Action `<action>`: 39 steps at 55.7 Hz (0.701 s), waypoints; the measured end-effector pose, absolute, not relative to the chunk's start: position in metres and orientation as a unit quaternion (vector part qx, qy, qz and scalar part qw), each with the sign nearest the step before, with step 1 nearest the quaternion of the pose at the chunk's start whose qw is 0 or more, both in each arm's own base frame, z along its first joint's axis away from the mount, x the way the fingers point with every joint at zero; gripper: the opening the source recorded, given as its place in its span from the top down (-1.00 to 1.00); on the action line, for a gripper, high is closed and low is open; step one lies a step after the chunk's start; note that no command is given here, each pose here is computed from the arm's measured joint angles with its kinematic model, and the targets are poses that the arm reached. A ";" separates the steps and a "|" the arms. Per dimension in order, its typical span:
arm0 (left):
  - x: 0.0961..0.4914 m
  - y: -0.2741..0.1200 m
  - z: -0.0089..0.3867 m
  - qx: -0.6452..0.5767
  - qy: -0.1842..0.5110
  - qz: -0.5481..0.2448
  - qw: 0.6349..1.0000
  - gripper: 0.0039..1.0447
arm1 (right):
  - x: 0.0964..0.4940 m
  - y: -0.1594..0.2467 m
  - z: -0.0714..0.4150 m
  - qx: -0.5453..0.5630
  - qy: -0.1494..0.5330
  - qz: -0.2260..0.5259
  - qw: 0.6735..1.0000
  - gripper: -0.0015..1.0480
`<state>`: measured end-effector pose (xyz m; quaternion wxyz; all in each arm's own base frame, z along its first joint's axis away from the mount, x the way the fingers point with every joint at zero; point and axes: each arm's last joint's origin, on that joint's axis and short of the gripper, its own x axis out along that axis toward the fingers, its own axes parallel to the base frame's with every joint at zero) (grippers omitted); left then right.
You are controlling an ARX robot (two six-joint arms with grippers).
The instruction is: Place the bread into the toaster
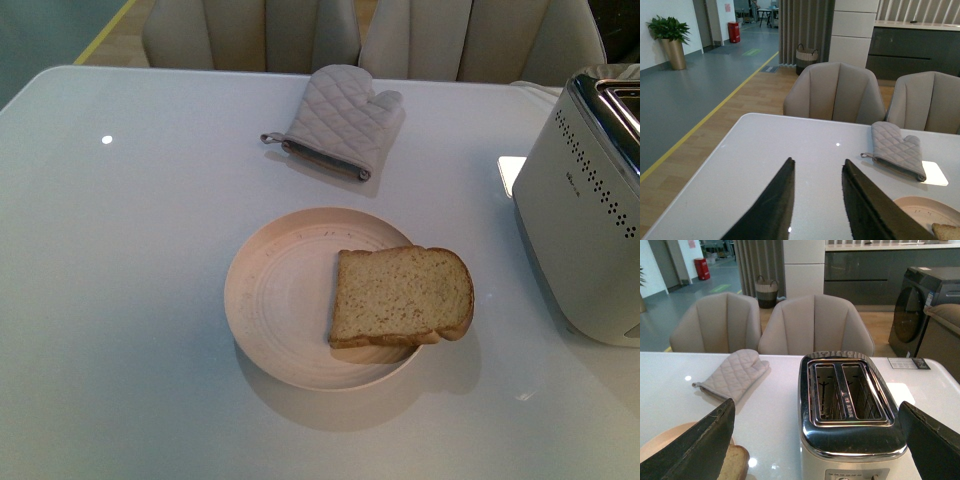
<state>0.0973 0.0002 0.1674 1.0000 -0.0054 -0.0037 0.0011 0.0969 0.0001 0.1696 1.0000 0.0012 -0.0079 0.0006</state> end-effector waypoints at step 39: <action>0.097 0.000 0.167 -0.004 -0.004 0.001 1.000 -0.86 | 0.111 0.015 0.160 0.071 0.154 -0.066 0.983 -0.83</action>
